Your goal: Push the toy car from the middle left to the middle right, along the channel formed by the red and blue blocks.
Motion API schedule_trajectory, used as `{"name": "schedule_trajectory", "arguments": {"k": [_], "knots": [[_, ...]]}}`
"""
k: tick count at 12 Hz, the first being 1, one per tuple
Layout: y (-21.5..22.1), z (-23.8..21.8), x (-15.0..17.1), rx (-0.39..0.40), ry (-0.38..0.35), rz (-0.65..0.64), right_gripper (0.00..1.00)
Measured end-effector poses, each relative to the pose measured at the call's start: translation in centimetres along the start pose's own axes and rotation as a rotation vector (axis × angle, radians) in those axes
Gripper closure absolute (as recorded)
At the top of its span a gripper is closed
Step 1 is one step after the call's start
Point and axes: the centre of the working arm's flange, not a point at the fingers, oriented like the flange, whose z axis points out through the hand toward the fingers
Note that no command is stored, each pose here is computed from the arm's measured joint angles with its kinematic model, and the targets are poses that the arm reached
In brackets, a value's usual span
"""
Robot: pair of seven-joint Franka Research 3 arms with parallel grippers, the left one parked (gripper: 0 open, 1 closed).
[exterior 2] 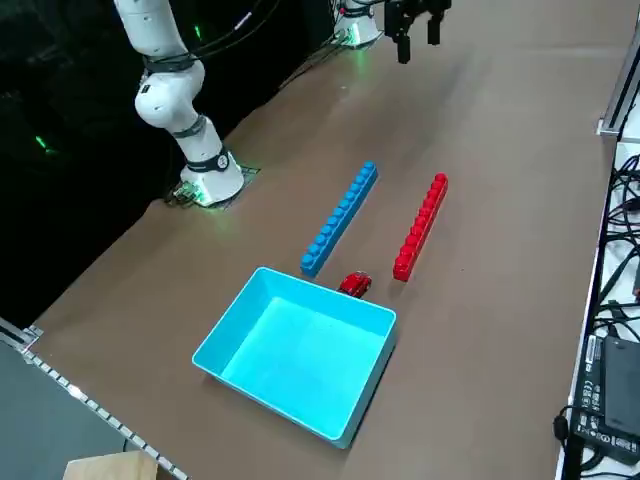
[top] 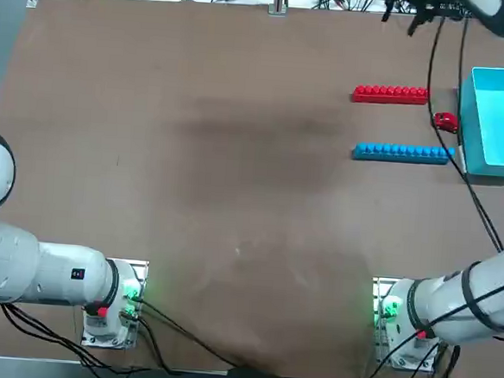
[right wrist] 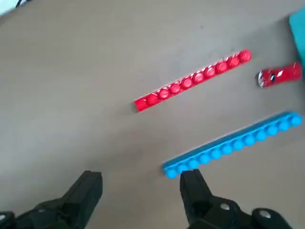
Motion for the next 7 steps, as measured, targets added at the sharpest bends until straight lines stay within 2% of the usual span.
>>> {"name": "schedule_trajectory", "arguments": {"k": [3,7], "knots": [[4.2,-1.6,1.7,-0.002,-0.009,-0.186,0.00],[7.7,-3.5,3.0,0.012,0.015,-0.297,0.00]]}}
